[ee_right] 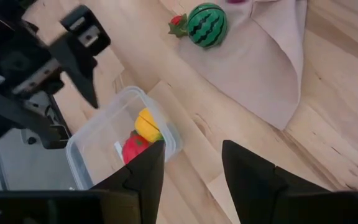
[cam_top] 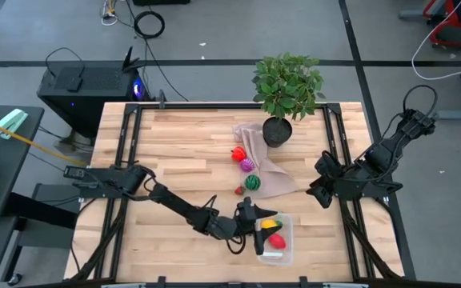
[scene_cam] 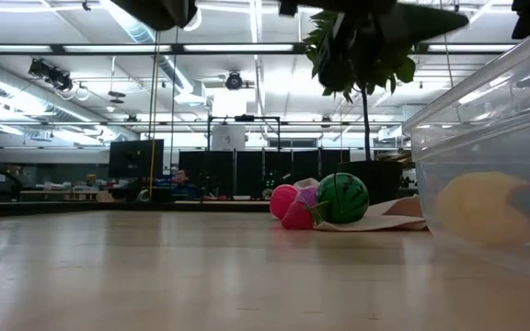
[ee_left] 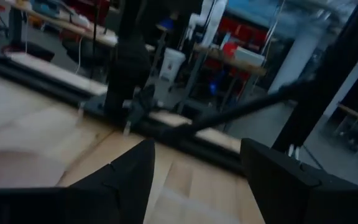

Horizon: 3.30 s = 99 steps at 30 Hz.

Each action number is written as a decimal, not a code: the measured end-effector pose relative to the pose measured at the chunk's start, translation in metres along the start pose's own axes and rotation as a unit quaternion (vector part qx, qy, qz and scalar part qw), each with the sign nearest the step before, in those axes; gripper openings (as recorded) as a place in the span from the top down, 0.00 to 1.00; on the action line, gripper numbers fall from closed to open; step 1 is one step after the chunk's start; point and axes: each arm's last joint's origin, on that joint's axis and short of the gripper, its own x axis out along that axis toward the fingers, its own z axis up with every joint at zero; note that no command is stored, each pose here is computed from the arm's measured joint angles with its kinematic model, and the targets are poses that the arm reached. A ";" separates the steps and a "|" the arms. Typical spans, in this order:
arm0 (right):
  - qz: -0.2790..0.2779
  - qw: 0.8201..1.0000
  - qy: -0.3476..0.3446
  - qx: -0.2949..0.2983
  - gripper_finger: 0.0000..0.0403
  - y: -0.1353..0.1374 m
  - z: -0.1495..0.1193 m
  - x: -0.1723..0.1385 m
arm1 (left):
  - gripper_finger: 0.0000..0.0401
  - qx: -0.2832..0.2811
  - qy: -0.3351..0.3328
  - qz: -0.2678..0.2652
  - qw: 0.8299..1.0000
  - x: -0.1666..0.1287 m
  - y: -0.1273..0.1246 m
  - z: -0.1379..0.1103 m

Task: Pick and placing Produce into tupperware
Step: Put the green watermelon into the transparent bin

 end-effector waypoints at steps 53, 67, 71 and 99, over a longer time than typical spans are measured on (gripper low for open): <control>-0.021 0.992 -0.055 -0.109 0.56 -0.001 0.003 0.000 | 0.39 -0.154 0.438 0.231 0.855 0.059 0.148 0.162; -0.020 0.994 -0.055 -0.095 0.56 -0.001 0.003 0.000 | 0.38 -0.139 0.513 0.239 0.813 0.076 0.166 0.119; -0.024 0.993 -0.054 -0.100 0.56 -0.002 0.003 0.000 | 0.37 -0.134 0.501 0.218 0.827 0.079 0.160 0.119; -0.024 0.993 -0.049 -0.109 0.56 -0.002 0.003 0.000 | 0.12 -0.165 0.528 0.255 0.793 0.080 0.171 0.099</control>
